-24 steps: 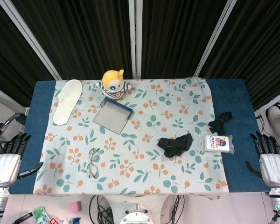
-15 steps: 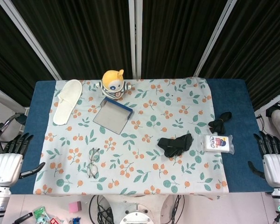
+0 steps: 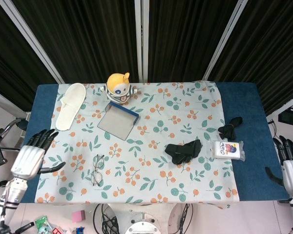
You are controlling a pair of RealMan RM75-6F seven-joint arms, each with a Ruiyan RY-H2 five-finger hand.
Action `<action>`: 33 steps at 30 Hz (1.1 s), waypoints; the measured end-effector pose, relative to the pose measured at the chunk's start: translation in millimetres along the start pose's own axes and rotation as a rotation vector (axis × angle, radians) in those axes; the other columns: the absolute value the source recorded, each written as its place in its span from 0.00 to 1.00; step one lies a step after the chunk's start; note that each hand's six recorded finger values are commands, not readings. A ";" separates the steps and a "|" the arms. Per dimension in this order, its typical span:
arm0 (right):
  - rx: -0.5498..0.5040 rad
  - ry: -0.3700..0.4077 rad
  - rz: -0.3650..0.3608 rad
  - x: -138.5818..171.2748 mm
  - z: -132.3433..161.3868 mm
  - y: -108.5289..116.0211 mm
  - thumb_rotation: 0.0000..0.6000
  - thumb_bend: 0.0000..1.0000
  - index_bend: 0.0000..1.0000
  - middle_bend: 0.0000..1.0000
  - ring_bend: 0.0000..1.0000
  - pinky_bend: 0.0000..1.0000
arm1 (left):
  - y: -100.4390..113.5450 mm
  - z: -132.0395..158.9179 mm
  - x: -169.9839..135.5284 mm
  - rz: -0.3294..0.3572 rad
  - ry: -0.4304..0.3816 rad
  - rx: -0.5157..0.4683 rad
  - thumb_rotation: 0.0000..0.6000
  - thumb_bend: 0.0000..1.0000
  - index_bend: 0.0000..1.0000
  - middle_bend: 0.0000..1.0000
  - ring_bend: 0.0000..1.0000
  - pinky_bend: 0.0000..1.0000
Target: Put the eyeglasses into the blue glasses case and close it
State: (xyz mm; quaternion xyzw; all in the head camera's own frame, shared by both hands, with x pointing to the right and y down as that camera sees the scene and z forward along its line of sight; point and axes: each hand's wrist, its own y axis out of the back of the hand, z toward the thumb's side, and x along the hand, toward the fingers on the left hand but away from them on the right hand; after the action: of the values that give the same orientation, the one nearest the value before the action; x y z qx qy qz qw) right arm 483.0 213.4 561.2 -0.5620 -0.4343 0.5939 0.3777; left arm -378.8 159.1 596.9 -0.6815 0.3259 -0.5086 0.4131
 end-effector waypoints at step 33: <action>-0.035 -0.080 -0.037 11.9 -25.0 13.5 1.00 0.20 0.00 0.00 0.00 0.00 | -65.7 143.2 234.7 -0.235 -0.284 0.024 0.46 0.25 0.06 0.04 0.05 0.18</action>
State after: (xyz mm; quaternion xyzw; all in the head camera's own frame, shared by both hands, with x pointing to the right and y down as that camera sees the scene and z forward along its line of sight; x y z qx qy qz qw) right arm 507.4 222.3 544.7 -0.5362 -0.4699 0.6012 0.3610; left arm -176.0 18.7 735.0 -0.7749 0.1763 -0.4558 0.4008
